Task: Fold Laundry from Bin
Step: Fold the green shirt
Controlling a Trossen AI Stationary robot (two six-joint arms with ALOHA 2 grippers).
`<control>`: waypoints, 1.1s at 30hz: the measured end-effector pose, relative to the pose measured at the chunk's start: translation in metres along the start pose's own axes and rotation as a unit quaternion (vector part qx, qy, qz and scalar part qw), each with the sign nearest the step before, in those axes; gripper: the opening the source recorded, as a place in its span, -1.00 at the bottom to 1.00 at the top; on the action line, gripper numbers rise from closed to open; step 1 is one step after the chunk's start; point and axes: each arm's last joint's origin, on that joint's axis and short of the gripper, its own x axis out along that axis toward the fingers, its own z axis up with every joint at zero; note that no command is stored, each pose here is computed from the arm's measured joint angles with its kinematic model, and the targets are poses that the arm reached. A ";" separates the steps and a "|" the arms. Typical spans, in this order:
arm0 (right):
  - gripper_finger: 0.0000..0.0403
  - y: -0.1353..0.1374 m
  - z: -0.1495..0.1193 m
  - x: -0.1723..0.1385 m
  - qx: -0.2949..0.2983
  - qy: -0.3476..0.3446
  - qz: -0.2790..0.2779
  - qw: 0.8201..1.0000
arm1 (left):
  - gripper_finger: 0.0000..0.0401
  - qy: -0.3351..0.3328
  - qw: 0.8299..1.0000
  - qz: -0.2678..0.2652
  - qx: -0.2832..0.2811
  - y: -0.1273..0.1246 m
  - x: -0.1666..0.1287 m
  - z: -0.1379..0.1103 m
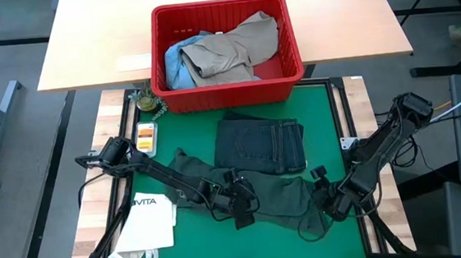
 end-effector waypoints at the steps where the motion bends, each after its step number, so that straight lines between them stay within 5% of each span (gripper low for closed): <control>1: -0.32 0.000 0.000 0.001 -0.002 0.000 -0.009 1.000 | -0.54 0.000 1.000 -0.001 0.000 -0.001 0.000 -0.001; 9: -0.37 0.003 -0.002 0.013 -0.021 0.043 -0.015 0.999 | -0.54 0.040 0.999 -0.013 -0.003 -0.006 0.001 -0.013; 17: -0.95 0.008 -0.003 0.022 -0.024 0.076 0.013 0.997 | -0.54 0.114 0.993 -0.010 -0.002 -0.007 0.022 -0.039; 26: -0.94 0.007 0.009 -0.006 -0.025 0.101 0.032 0.994 | -0.54 0.166 0.986 -0.018 0.007 -0.007 0.041 -0.060; 33: -0.91 0.019 0.017 -0.030 -0.051 0.106 0.102 0.988 | -0.54 0.167 0.986 -0.019 0.007 -0.007 0.041 -0.060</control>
